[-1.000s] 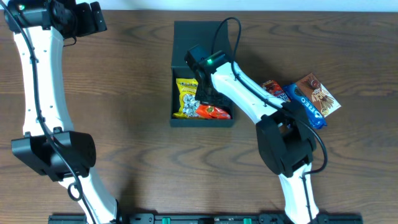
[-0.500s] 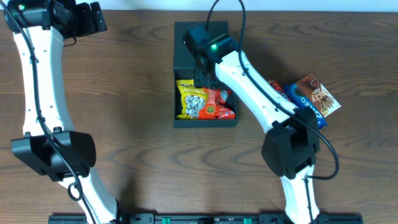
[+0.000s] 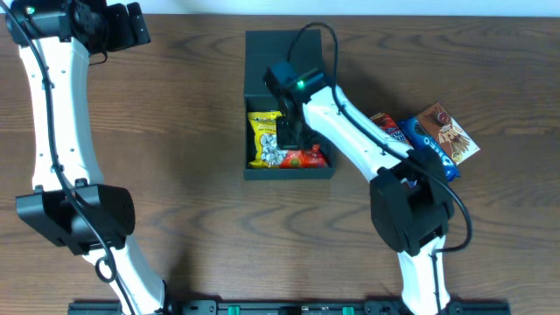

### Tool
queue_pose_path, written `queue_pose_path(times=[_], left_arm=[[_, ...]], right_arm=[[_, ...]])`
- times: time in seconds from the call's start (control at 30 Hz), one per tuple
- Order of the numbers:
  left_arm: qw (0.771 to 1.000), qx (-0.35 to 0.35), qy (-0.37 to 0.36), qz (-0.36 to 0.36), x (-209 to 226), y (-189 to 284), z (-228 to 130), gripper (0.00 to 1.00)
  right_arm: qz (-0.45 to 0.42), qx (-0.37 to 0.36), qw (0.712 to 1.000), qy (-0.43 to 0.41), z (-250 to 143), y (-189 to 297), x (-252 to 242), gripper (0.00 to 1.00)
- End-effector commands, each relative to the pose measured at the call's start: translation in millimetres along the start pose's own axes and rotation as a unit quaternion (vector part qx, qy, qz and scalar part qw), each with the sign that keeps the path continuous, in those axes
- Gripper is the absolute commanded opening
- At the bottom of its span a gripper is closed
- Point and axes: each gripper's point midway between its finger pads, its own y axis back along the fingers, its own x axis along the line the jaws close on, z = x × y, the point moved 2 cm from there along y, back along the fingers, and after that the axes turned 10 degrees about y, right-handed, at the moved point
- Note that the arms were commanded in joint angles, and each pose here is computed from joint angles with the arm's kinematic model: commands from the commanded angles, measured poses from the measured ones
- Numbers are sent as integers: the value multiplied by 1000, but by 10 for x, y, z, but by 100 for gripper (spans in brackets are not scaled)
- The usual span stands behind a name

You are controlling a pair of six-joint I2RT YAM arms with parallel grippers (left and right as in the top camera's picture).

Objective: Pack container
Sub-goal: 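Press the red bag down into the box with the right gripper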

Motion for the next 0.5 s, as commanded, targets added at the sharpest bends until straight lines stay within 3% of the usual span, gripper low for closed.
queue_pose_path(times=[0.0, 0.23, 0.47], left_arm=[[1000, 6, -5, 2, 41, -64, 3, 95], [1000, 6, -5, 2, 41, -65, 2, 95], [1000, 6, -5, 2, 41, -65, 2, 95]], right_arm=[[2, 26, 1000, 13, -166, -193, -10, 2], [10, 11, 1000, 7, -80, -201, -29, 2], [45, -91, 994, 44, 448, 525, 153, 2]])
